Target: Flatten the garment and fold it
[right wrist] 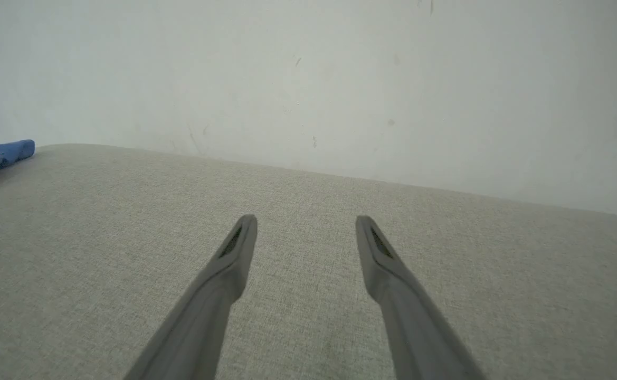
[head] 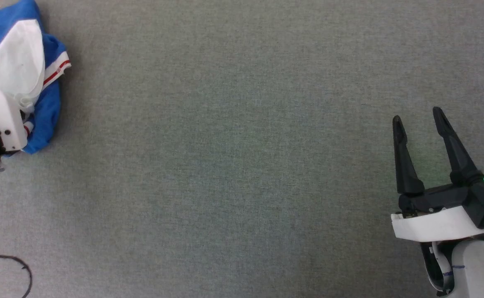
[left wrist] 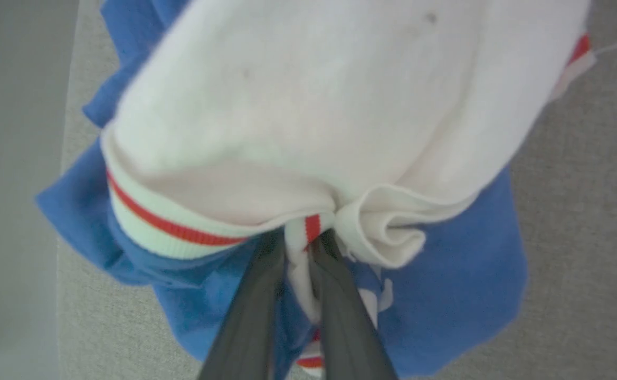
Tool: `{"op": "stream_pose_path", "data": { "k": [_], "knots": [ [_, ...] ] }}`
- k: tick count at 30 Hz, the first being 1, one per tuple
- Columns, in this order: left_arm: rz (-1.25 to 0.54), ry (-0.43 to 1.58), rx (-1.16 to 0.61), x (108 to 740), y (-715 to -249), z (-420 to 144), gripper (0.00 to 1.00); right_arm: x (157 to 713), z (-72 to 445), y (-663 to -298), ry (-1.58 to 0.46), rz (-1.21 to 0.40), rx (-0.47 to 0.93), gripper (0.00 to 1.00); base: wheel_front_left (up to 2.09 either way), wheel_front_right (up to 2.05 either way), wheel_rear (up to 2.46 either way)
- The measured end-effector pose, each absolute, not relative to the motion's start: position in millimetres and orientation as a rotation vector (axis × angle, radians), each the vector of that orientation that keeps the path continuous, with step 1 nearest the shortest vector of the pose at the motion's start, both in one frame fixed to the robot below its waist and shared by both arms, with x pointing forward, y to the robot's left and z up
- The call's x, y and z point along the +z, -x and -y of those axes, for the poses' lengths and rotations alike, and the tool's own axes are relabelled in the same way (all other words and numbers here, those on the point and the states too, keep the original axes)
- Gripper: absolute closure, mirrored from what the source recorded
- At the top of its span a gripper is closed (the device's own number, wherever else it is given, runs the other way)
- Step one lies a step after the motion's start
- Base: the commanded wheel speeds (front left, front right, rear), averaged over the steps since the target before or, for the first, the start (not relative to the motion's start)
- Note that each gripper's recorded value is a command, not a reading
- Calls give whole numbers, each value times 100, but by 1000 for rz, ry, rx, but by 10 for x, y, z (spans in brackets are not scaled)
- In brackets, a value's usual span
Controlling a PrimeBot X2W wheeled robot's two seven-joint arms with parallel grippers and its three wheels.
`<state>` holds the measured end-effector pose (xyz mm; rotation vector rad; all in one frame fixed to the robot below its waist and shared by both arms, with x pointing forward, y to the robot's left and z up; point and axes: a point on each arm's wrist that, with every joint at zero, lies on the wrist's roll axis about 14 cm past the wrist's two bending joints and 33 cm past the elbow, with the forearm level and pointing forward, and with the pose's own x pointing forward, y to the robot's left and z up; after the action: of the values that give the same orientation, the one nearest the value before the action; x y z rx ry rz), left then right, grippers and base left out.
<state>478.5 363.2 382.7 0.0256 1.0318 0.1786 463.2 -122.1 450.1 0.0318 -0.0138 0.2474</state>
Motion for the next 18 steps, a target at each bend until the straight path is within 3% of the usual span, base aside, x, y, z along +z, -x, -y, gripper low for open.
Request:
{"op": "stream_pose_path", "data": {
  "k": [7, 12, 18],
  "knots": [
    [-823, -61, 193, 4180, -4887, -3743, 100, 4646, 1261, -4555, -36, 35, 230, 0, 0, 0, 0],
    [-452, -164, 167, 5107, -5120, -3772, 100, 4849, 1274, -4432, -41, 71, 223, 0, 0, 0, 0],
    [-76, -276, 66, 6238, -5140, -3421, 100, 5120, 1348, -4238, -32, 128, 204, 0, 0, 0, 0]
  ]
}}
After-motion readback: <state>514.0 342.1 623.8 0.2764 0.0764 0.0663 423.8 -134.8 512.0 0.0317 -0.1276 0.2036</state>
